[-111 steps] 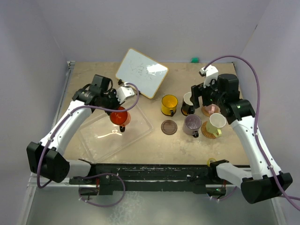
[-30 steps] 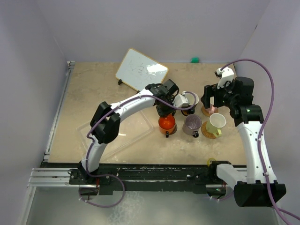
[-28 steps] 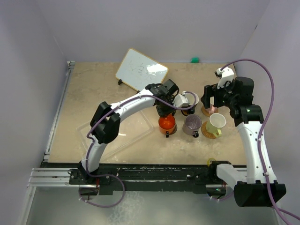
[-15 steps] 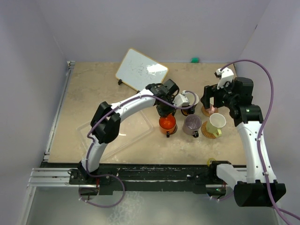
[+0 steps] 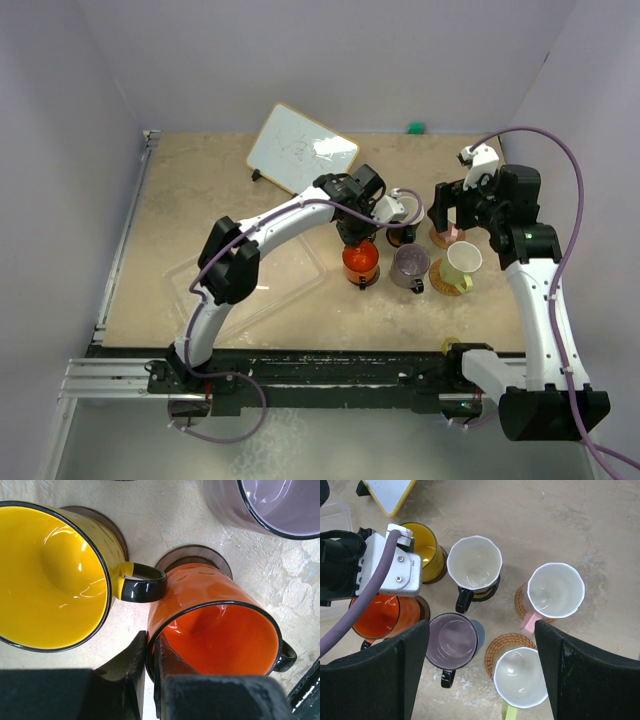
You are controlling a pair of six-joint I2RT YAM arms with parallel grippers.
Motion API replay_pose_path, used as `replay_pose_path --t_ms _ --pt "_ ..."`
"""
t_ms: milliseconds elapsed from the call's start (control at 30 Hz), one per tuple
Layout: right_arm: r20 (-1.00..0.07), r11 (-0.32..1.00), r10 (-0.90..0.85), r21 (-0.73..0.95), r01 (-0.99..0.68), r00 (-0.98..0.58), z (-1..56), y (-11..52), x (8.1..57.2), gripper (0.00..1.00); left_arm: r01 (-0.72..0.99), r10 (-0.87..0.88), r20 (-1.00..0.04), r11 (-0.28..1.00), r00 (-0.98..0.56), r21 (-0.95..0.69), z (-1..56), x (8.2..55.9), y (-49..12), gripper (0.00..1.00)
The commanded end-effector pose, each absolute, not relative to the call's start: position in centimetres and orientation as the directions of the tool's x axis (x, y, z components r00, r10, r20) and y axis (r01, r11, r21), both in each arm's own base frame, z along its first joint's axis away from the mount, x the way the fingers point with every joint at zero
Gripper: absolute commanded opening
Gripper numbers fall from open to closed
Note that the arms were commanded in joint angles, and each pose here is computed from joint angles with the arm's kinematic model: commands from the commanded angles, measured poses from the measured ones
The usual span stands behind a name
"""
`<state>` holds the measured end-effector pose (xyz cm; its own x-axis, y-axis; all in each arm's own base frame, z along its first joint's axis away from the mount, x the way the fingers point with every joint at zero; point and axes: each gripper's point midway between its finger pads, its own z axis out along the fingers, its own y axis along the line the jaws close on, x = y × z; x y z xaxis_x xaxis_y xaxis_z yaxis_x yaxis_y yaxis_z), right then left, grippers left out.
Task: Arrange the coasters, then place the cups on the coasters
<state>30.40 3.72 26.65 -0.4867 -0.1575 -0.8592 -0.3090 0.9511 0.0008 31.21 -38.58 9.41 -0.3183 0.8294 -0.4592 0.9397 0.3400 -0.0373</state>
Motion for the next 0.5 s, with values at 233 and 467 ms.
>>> replay_pose_path --t_ms 233,467 --pt "-0.885 0.947 -0.155 -0.006 -0.322 -0.439 28.0 3.9 30.4 0.88 0.935 0.789 -0.523 0.353 -0.324 -0.048 12.2 31.3 -40.3 0.03" --pt "-0.886 0.946 -0.155 -0.006 -0.323 -0.438 28.0 4.0 30.4 0.88 0.929 0.789 -0.511 0.367 -0.341 -0.054 11.4 31.2 -40.4 0.03"
